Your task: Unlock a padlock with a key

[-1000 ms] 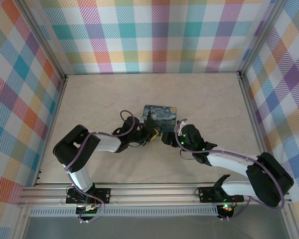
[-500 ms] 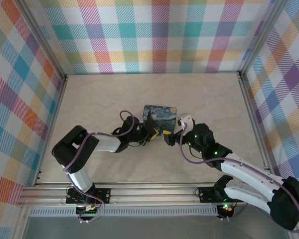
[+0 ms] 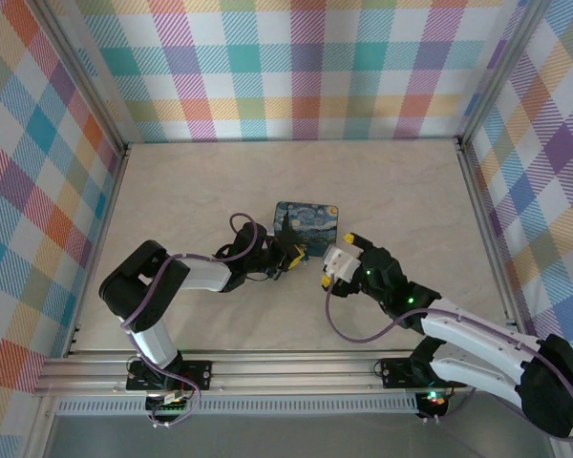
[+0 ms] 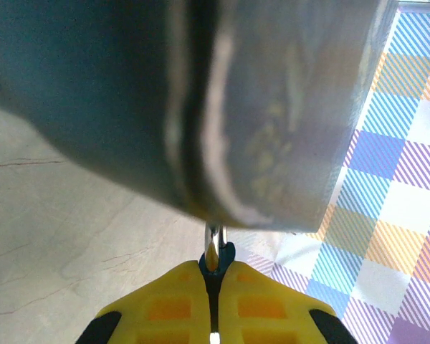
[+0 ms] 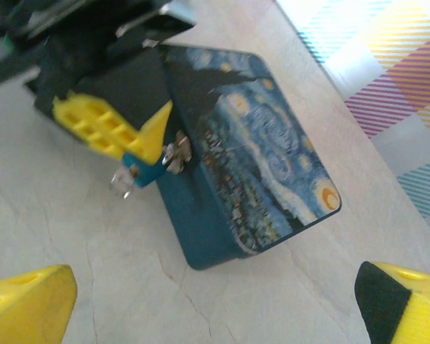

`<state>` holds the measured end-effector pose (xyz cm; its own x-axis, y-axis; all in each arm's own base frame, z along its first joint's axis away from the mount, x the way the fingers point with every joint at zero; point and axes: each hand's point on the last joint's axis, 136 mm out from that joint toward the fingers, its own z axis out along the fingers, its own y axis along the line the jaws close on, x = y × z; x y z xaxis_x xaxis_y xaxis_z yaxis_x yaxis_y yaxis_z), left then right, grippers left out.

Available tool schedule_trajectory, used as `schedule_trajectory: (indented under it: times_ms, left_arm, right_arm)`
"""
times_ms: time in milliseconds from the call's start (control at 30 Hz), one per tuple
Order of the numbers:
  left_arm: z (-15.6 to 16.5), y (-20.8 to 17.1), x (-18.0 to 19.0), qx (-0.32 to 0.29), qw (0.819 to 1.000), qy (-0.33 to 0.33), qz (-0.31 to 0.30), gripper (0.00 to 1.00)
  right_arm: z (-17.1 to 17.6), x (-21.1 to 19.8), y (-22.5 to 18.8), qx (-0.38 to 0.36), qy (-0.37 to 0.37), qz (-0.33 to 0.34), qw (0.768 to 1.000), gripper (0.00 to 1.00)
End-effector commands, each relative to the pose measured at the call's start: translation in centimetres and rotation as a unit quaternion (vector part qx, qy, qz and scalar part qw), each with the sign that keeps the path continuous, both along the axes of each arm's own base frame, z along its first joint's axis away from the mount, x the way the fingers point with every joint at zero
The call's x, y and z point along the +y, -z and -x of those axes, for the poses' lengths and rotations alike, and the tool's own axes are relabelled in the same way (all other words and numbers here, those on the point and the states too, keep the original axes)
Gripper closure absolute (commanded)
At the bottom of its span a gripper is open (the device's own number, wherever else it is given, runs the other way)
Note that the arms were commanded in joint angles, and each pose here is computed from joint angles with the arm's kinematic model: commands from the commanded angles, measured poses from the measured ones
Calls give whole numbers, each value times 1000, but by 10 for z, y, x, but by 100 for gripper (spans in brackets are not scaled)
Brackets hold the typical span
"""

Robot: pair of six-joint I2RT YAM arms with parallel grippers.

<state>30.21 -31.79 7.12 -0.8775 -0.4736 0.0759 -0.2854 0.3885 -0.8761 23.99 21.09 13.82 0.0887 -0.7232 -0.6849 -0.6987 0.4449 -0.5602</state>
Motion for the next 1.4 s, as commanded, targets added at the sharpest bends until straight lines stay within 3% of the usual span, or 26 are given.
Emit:
schedule_trajectory:
  times_ms: [0,267,767,1367]
  left_arm:
    - [-3,-13,-5,-1,1000,-1,21,100]
    - [-3,-13,-7,3,1000,-1,25,100]
    - [-2,-16,-9,2,1000,3,28,100]
    - [0,-15,-9,3,1000,4,27,100]
  right_arm:
    - [-3,6,-8,-62,-27,37,997,0]
    - [0,26,16,-41,-56,63,996,1]
    - [-10,57,34,34,-39,30,998,25]
    - [-23,79,50,35,-29,38,998,55]
